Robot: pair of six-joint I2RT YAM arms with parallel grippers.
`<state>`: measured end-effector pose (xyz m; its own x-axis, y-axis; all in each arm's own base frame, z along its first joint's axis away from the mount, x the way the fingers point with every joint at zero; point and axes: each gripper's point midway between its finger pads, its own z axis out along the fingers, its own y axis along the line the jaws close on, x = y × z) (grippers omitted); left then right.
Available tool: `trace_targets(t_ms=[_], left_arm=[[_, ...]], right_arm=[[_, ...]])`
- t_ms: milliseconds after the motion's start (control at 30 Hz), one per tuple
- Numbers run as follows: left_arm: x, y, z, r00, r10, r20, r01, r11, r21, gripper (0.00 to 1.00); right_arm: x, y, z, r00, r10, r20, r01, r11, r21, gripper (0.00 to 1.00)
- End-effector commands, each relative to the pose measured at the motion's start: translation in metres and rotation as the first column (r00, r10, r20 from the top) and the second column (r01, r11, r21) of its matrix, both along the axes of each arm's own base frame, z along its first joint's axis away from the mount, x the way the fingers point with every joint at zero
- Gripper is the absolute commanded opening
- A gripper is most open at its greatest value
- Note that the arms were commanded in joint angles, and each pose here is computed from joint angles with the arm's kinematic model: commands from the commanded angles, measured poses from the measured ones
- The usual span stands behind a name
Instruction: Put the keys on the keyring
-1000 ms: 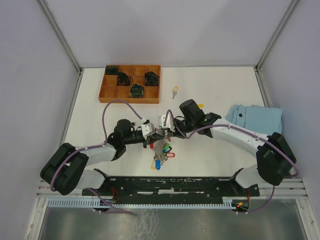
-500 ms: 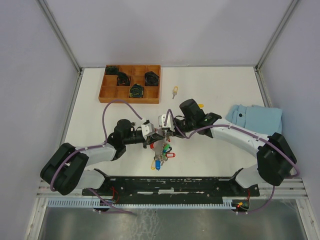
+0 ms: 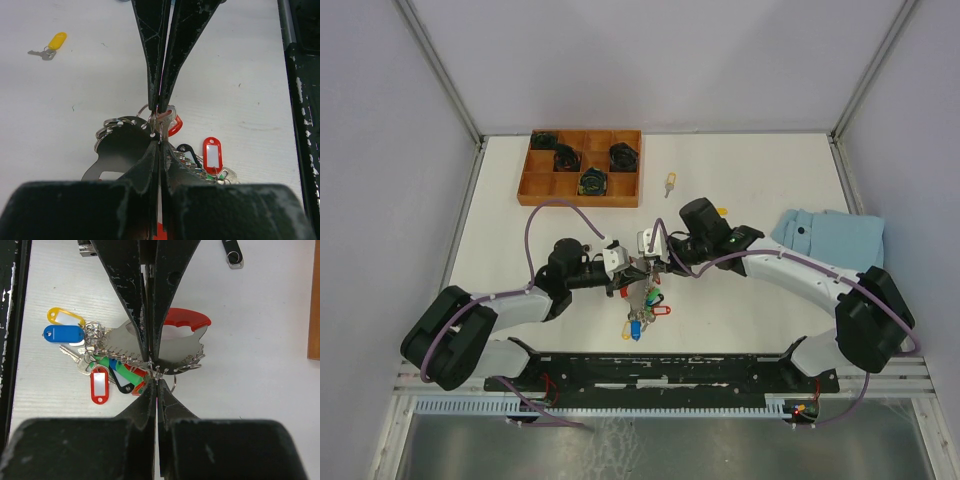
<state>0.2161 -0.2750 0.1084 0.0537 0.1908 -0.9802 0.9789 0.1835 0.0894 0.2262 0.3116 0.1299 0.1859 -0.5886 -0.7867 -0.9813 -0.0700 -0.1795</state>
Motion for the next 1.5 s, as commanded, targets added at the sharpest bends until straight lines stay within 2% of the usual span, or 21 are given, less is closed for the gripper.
trace_targets(t_ms=[0,1467], left_arm=[[0.003,-0.006,0.016,0.997,-0.024,0.073,0.026,0.999,-0.029,0.03],[0.001,-0.007,0.022,0.997,-0.032,0.076,0.036,0.998,-0.053,0.03]], right_arm=[[-0.001,0.000,0.014,0.999,0.004,0.042,-0.006,0.999,0.032,0.01],[-0.006,0.008,0.003,1.000,0.023,-0.011,-0.022,0.999,0.028,0.01]])
